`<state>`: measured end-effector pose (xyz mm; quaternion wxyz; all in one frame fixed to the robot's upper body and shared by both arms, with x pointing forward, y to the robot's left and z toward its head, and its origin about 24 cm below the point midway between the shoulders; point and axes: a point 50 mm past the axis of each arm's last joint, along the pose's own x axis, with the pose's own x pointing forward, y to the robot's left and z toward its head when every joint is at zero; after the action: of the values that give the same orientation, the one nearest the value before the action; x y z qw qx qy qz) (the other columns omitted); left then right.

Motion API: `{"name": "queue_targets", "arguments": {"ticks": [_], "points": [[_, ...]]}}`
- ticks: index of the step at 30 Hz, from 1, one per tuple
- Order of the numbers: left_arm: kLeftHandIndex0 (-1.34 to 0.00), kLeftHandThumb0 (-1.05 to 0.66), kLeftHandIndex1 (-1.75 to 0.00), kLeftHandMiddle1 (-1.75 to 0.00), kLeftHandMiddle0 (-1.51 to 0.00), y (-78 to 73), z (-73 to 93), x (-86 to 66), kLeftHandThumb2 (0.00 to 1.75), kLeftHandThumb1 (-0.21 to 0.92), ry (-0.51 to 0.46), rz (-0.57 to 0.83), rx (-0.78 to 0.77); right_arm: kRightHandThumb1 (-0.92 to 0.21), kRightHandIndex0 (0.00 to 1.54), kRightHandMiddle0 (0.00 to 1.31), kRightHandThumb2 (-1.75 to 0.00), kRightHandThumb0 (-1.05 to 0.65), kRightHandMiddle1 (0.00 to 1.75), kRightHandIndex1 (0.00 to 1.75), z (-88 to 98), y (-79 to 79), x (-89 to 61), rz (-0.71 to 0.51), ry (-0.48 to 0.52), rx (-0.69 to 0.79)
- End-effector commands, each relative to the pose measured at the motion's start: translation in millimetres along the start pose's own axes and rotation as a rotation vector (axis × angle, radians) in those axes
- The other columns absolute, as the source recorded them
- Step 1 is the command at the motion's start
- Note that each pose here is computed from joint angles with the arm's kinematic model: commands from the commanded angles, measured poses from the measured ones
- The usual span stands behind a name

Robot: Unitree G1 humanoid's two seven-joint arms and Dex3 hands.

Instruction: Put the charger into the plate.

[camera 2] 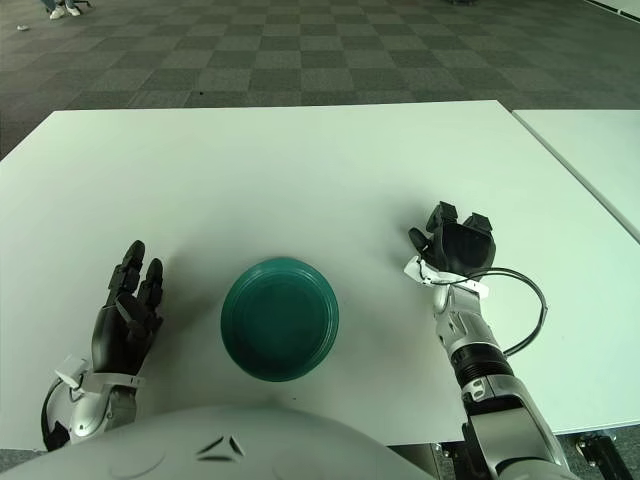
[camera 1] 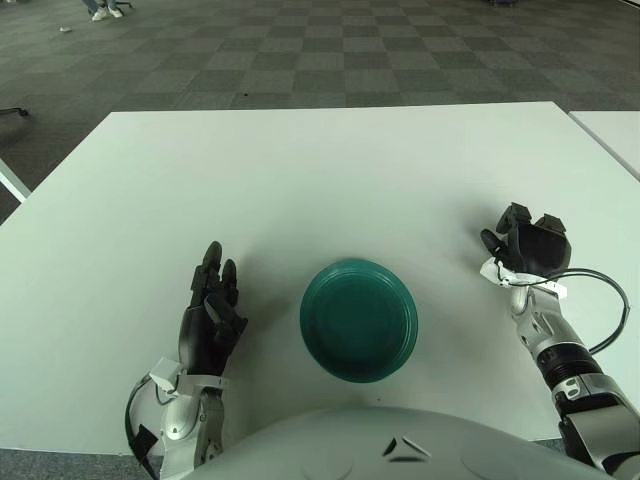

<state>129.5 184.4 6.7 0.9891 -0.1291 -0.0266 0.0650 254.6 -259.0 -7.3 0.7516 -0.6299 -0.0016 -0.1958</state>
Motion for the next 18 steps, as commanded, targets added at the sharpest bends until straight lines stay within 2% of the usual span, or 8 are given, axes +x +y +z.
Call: {"name": "queue_targets", "arguments": {"ticks": [1,18], "points": [[0.00,-1.05,-0.22,0.00,0.00,1.2,-0.9,-1.9,1.07,0.92,0.012,0.005,0.010,-0.44,1.05,0.52,-1.16,-0.45,1.75,1.75,-20.7,39.9,-64.1,0.227,0.104,-0.035],[0.00,-1.05,-0.22,0.00,0.00,3.1,-0.6,0.1,1.07,0.92,0.012,0.005,0.011,-0.40,1.09,0.55,-1.22,-0.46,1.75,1.75,-19.0,40.3,-63.5,0.239,0.105,-0.021]]}}
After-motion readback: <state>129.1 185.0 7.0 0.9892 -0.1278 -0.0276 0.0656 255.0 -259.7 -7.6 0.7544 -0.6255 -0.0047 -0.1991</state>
